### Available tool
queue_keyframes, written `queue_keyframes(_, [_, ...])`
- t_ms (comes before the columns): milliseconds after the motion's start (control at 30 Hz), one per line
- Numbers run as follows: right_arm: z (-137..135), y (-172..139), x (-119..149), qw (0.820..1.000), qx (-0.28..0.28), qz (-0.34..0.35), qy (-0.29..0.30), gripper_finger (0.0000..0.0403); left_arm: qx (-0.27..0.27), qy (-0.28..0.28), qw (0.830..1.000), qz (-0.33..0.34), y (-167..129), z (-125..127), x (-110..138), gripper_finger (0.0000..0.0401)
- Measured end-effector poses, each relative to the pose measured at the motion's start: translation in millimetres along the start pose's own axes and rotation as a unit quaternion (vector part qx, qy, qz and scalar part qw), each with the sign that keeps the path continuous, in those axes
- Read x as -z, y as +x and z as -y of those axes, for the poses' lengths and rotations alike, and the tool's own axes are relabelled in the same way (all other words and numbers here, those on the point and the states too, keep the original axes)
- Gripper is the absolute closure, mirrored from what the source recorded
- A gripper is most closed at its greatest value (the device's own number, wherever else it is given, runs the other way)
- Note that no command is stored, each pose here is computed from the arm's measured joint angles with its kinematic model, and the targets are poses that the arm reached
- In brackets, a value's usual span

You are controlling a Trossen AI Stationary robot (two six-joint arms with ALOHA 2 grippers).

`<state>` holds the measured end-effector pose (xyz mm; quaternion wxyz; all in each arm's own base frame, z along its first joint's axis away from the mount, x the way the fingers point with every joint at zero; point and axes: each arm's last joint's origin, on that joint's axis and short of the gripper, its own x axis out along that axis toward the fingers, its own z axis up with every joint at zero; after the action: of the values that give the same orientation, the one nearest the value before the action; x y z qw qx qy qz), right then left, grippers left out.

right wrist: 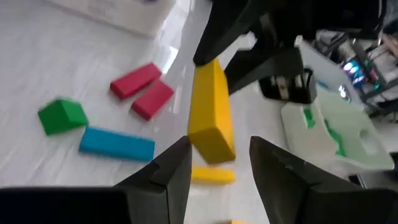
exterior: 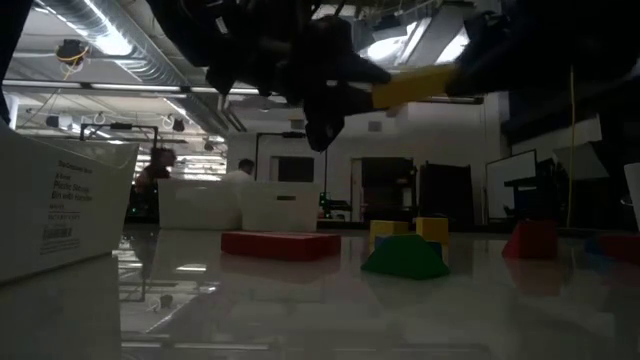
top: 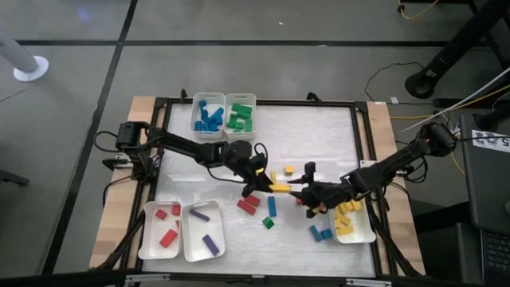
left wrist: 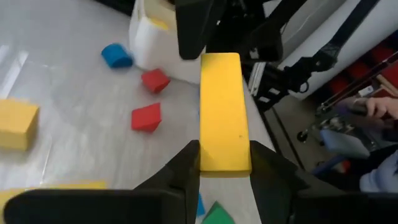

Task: Sort blocks
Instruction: Put the yellow block into the bottom right white bin

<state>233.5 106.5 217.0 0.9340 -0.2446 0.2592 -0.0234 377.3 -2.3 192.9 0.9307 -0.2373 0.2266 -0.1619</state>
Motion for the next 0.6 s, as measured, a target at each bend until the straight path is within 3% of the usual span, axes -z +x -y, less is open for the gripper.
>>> queue_keyframes(267, [1.8, -0.2, -8.1, 0.999, 0.009, 0.037, -0.012, 0.0247, 0.006, 0.000, 1.000, 0.012, 0.3, 1.8, -2.4, 0.0301])
queue_keyframes(600, [1.5, -0.2, -7.9, 0.999, 0.005, 0.036, -0.022, 0.0333, 0.016, -0.001, 1.000, 0.024, 0.2, 3.5, -5.2, 0.0298])
